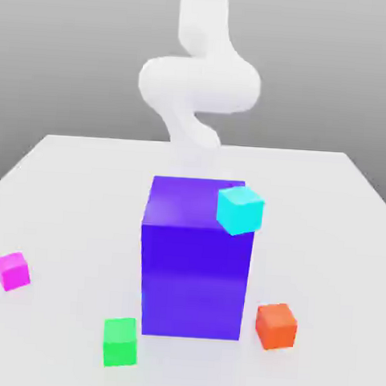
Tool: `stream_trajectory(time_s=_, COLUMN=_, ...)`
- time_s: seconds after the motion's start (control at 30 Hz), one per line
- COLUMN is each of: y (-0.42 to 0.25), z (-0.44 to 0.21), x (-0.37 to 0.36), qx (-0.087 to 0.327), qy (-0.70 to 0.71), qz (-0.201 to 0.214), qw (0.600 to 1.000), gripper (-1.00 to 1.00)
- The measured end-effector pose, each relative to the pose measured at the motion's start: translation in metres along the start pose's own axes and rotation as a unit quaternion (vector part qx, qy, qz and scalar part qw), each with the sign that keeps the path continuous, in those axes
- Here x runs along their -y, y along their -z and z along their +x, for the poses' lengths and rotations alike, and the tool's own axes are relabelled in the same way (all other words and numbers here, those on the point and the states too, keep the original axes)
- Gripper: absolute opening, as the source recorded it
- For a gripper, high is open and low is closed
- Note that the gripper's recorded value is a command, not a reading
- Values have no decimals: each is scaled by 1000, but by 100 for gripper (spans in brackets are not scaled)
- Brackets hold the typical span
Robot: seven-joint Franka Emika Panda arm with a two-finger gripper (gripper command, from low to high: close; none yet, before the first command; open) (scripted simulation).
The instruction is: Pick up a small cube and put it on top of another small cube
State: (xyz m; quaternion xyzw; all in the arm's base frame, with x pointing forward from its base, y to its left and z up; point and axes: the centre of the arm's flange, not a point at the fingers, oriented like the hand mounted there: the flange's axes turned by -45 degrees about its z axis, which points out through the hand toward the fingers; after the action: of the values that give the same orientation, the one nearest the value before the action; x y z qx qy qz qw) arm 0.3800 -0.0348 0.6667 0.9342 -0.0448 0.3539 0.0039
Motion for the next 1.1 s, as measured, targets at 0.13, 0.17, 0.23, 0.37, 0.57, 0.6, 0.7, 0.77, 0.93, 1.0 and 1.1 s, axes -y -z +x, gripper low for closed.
stream_trajectory(time_s=0.13, y=-86, z=-20, x=-63, qx=61, qy=-58, qz=-34, qw=996, gripper=0)
stream_trajectory(time_s=0.17, y=-105, z=-28, x=-79, qx=76, qy=-72, qz=-41, qw=994, gripper=0)
stream_trajectory(time_s=0.23, y=-141, z=-49, x=-112, qx=104, qy=-102, qz=-56, qw=988, gripper=0)
stream_trajectory(time_s=0.37, y=-201, z=-105, x=-177, qx=160, qy=-164, qz=-84, qw=970, gripper=0)
stream_trajectory(time_s=0.57, y=-262, z=-220, x=-263, qx=238, qy=-261, qz=-120, qw=928, gripper=0)
stream_trajectory(time_s=0.6, y=-265, z=-245, x=-281, qx=250, qy=-284, qz=-129, qw=917, gripper=0)
stream_trajectory(time_s=0.7, y=-280, z=-315, x=-309, qx=287, qy=-331, qz=-142, qw=888, gripper=0)
stream_trajectory(time_s=0.77, y=-289, z=-358, x=-318, qx=310, qy=-354, qz=-148, qw=870, gripper=0)
stream_trajectory(time_s=0.93, y=-326, z=-406, x=-323, qx=320, qy=-364, qz=-151, qw=861, gripper=0)
stream_trajectory(time_s=1.0, y=-338, z=-419, x=-323, qx=321, qy=-365, qz=-151, qw=861, gripper=-100)
stream_trajectory(time_s=1.1, y=-338, z=-419, x=-323, qx=321, qy=-365, qz=-151, qw=861, gripper=-100)
